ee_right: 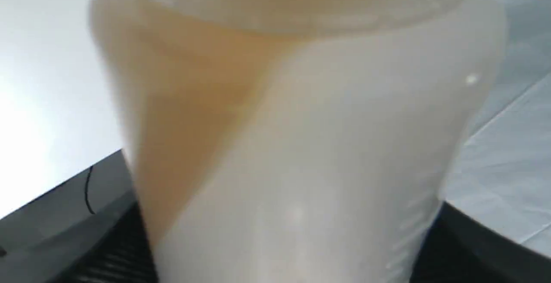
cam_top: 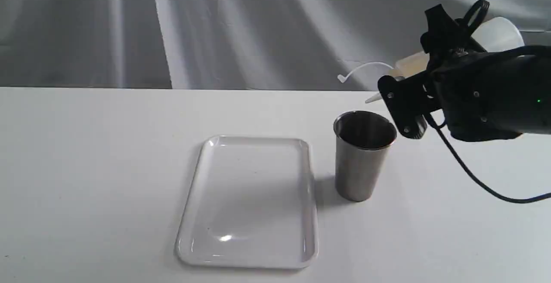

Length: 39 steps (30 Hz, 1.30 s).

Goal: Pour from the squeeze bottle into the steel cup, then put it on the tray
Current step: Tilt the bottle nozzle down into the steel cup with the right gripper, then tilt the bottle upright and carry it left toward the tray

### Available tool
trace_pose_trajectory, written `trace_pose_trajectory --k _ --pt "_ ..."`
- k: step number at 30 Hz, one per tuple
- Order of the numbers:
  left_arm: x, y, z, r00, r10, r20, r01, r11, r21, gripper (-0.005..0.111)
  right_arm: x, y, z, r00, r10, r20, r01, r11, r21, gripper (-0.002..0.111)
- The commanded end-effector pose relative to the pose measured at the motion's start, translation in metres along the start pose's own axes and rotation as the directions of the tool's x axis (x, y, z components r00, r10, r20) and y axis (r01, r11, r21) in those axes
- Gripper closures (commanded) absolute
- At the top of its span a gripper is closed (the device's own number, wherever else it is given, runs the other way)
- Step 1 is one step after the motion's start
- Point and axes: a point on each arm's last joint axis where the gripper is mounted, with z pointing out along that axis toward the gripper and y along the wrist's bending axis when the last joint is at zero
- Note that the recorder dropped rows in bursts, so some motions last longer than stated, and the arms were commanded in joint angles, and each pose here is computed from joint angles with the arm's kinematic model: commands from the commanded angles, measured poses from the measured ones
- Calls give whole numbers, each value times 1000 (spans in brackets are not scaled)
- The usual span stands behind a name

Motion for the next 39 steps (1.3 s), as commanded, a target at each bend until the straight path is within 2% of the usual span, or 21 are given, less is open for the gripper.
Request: trace_pose_trajectory --k 1,5,7,10,16,20,26,32,35,37,39 --pt "1 0 0 1000 -5 6 5 1000 5 107 1 7 -2 1000 28 -10 -28 999 -20 108" --pt "1 0 0 1000 -5 6 5 1000 5 107 -1 14 -2 989 146 -13 -146 988 -41 108" --pt "1 0 0 1000 -3 6 3 1000 5 107 -1 15 -2 971 239 -20 -240 970 -50 108" --pt "1 0 0 1000 -3 6 3 1000 5 107 0 17 -2 949 313 -36 -315 947 -67 108" --pt "1 0 0 1000 -3 6 3 1000 5 107 2 22 -1 937 345 -60 -350 933 -90 108" --pt "1 0 0 1000 -5 6 5 1000 5 107 3 37 0 927 366 -80 -374 919 -122 108" --pt "1 0 0 1000 -5 6 5 1000 5 107 0 46 0 873 481 -80 -488 863 -133 108" --pt "1 0 0 1000 -3 6 3 1000 5 107 -2 45 0 746 660 -87 -665 736 -125 108" --pt "1 0 0 1000 -3 6 3 1000 5 107 1 42 -2 653 751 -98 -757 645 -103 108" --pt "1 0 0 1000 -3 6 3 1000 5 107 5 39 -5 560 821 -107 -828 555 -78 108" --pt "1 0 0 1000 -3 6 3 1000 5 107 12 35 -9 441 890 -117 -897 440 -33 108"
